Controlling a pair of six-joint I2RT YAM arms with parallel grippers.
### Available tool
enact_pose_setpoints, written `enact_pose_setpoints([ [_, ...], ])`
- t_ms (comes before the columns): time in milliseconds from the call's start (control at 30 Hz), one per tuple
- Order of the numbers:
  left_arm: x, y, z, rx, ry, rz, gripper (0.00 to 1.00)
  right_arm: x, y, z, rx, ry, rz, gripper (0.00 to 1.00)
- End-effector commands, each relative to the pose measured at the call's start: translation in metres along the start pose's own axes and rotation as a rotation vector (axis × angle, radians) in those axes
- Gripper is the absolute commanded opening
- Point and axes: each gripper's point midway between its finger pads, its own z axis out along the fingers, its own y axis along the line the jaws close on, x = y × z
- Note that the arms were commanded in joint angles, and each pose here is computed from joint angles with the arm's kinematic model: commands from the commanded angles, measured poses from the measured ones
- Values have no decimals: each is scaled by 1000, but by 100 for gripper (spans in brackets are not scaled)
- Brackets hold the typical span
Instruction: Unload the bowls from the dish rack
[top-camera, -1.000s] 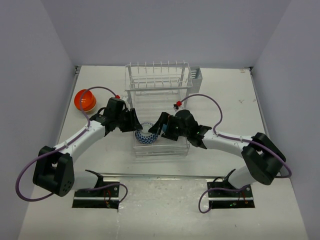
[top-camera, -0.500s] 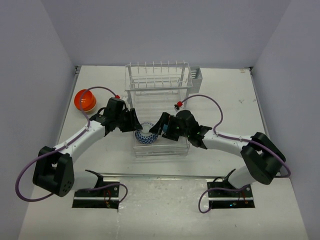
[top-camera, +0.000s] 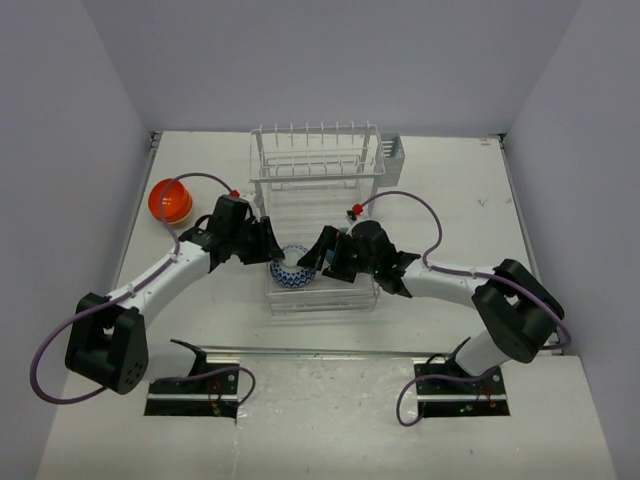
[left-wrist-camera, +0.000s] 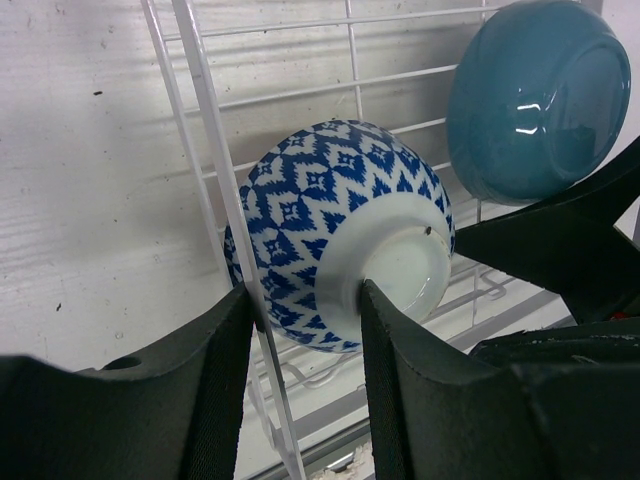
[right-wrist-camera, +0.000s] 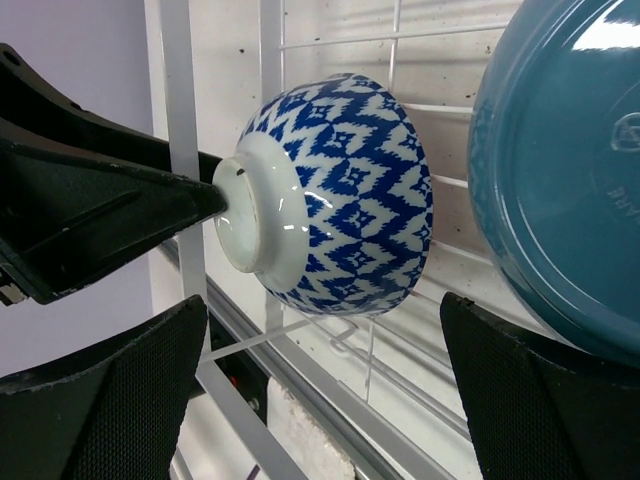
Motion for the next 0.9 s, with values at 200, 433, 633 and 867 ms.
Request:
enact_pose_setpoints([
  [200,-24,-5,-17,-17,-95,74,0,0,8,3,-56,7,-12,99],
  [433,-24,-5,-17,-16,-96,73,0,2,7,9,-75,10,-11,99],
  [633,-24,-6,-16,-12,-94,75,0,4,18,13,-143,27,-16,97],
  [867,-24,-5,-16,-13,-92,76,0,1,39,7,-250,13,-45,79],
])
